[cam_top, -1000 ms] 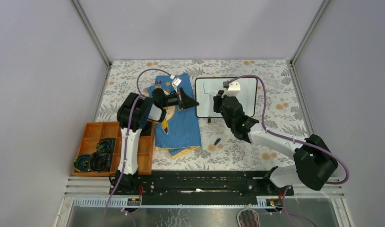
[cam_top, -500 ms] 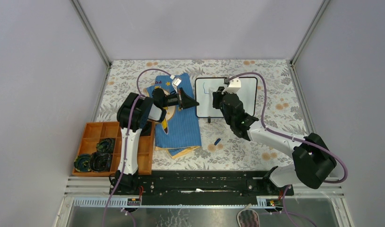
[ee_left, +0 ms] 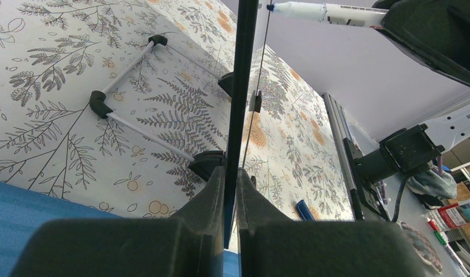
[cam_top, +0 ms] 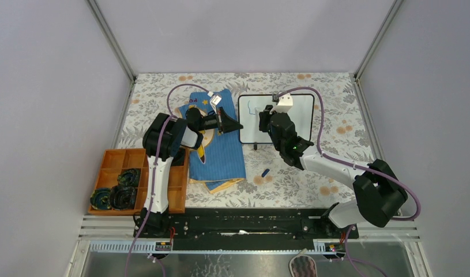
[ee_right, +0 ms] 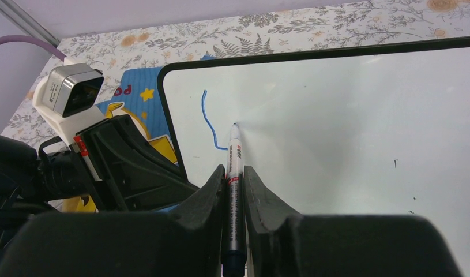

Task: Write a sentence on the whiteboard

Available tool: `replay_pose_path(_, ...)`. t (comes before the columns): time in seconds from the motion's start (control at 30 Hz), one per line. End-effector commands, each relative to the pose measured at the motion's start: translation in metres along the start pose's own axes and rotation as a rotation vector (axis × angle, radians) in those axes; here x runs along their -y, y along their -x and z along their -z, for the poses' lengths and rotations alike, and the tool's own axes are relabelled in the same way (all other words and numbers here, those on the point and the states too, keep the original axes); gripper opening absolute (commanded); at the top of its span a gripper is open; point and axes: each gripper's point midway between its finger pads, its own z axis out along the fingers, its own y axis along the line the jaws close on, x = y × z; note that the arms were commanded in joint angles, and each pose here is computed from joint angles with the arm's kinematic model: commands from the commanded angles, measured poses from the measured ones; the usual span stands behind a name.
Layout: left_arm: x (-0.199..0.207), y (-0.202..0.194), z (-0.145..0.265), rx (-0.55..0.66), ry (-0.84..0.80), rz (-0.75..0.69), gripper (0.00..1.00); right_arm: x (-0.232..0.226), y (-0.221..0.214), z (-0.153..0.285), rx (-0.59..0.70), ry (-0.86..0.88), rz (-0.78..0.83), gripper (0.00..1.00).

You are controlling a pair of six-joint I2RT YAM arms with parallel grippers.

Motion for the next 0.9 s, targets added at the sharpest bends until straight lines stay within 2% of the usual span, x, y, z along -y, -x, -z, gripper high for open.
replay_pose_path(0.0,-0.007,-0.003,0.008,0.001,0.026,0.023,0.0,-0.008,0.017,-0.005,0.037,0.018,-0.034,0.0)
replay_pose_path(0.43,-0.008,-0.003,0.009,0.001,0.031,0.02,0.0,0.002,0.003,-0.002,-0.011,-0.017,-0.006,0.0)
replay_pose_path(0.87,-0.008,-0.004,0.01,-0.001,0.034,0.019,0.0,0.019,0.011,0.003,0.003,-0.083,0.009,0.0)
